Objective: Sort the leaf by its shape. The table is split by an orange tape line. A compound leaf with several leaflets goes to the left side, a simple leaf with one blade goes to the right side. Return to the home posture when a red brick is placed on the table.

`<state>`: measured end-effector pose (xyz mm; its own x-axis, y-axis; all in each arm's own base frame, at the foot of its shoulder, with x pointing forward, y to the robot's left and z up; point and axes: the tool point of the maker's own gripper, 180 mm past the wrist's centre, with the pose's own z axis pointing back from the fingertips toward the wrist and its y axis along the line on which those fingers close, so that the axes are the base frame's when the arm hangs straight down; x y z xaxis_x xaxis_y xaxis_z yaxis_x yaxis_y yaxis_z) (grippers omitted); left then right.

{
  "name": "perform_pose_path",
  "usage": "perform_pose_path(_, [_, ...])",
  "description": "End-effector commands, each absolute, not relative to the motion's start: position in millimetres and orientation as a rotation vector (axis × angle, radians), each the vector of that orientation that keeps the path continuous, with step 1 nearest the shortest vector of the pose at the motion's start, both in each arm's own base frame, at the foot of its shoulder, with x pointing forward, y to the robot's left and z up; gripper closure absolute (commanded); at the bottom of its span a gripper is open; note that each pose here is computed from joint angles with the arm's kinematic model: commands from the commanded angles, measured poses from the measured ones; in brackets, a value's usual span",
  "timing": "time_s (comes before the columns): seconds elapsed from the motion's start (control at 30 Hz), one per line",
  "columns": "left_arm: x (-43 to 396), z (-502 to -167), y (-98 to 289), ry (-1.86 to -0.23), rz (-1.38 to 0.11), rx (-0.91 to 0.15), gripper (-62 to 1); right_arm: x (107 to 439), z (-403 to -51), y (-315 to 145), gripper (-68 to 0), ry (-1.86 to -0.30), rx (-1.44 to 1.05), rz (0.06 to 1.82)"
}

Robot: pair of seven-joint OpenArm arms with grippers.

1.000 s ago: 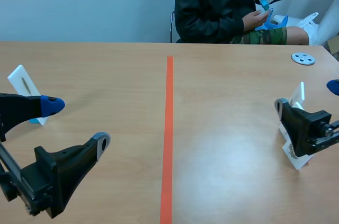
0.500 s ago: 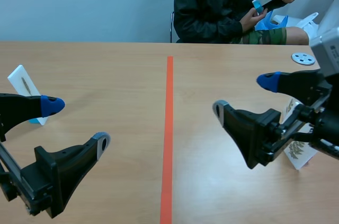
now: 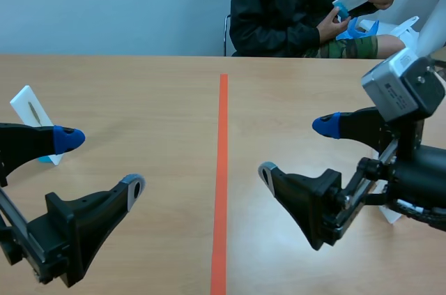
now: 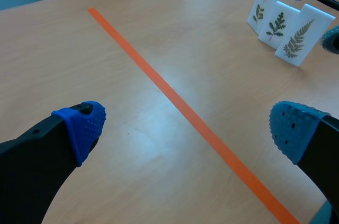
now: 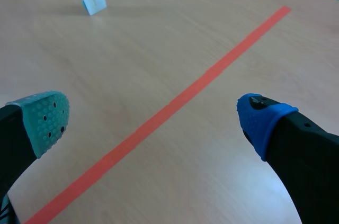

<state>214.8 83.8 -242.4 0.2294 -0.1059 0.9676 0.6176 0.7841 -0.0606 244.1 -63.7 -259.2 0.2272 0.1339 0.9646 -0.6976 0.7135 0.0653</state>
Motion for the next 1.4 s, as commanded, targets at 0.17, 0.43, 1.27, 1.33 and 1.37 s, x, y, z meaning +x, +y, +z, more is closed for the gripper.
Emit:
perform_pose_path(0.17, [217, -236, 83, -1.277, -0.517, -0.499, -62.3, 248, -265, -53, -66.7, -1.213, 0.532, 0.571])
perform_pose_path(0.43, [217, -236, 83, -1.277, -0.517, -0.499, -62.3, 246, -270, -51, -66.7, -1.185, 0.516, 0.576])
perform_pose_path(1.27, [219, -236, 87, -1.281, -0.502, -0.479, -62.3, 243, -263, -46, -66.7, -1.167, 0.462, 0.654])
perform_pose_path(1.33, [219, -236, 87, -1.281, -0.502, -0.479, -62.3, 243, -263, -46, -66.7, -1.168, 0.46, 0.651])
perform_pose_path(1.37, [219, -236, 87, -1.281, -0.502, -0.479, -62.3, 243, -263, -46, -66.7, -1.168, 0.46, 0.651])
